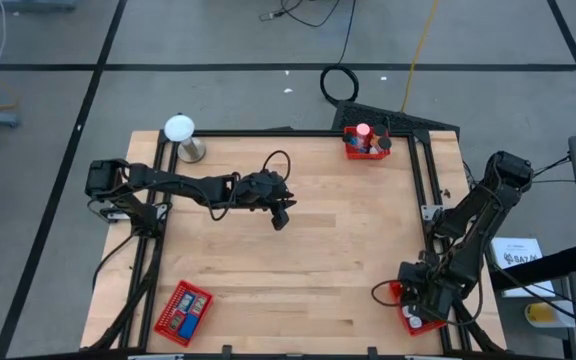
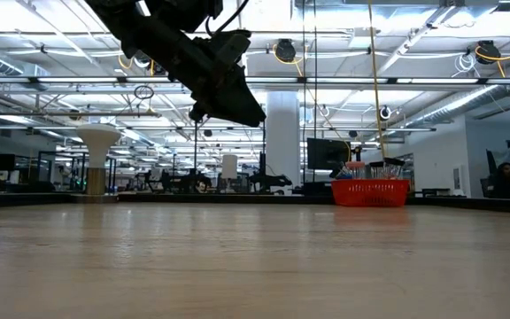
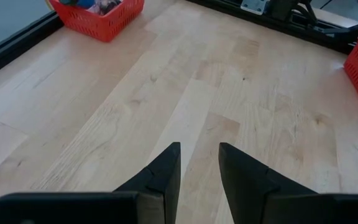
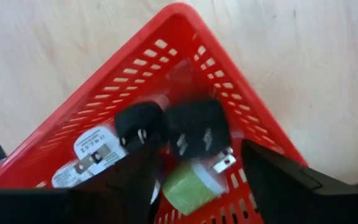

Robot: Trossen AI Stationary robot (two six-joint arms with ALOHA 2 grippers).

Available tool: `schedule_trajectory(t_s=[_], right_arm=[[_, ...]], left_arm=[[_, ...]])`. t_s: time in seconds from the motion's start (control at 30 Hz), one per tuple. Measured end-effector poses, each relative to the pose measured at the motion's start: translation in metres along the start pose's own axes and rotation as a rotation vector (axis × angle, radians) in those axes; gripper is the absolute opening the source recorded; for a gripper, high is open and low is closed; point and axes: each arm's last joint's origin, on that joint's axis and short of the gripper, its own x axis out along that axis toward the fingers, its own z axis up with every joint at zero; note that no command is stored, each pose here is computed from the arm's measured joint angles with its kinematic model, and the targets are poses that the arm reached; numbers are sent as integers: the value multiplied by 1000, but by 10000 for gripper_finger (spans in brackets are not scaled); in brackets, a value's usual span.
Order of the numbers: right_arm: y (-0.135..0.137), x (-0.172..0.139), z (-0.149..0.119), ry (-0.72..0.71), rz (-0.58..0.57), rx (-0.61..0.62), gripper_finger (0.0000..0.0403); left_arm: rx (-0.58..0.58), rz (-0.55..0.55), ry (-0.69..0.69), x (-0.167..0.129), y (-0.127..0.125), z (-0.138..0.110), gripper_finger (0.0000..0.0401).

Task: Pick & Place Office items
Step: Put the black charger adapter into the bottom right red basket, then return to Home Position

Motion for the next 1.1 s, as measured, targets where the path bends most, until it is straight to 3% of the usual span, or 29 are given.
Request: schedule_trajectory(t_s=[0.2, 0.33, 0.53, 0.73, 0.8, 0.93, 1.1], right_arm=[[-1, -4, 0, 2, 26, 4, 259], [-1, -16, 1, -5, 39, -5, 257], [2, -56, 9, -90, -22, -128, 181], [-8, -64, 40, -309, -75, -189, 50], [-14, -56, 55, -359, -73, -204, 14], [-27, -32, 93, -514, 30, -226, 11], [-61, -5, 144, -820, 164, -227, 3]], left_arm=[[3, 0, 0, 0, 0, 0, 108], [3, 0, 0, 0, 0, 0, 108], [1, -35, -10, -11, -1, 6, 101], [26, -270, -69, -18, -1, -8, 17], [0, -344, -128, -23, 4, -18, 8], [-16, -377, -262, -41, 17, -39, 4], [47, -288, -284, -63, 36, -65, 15]])
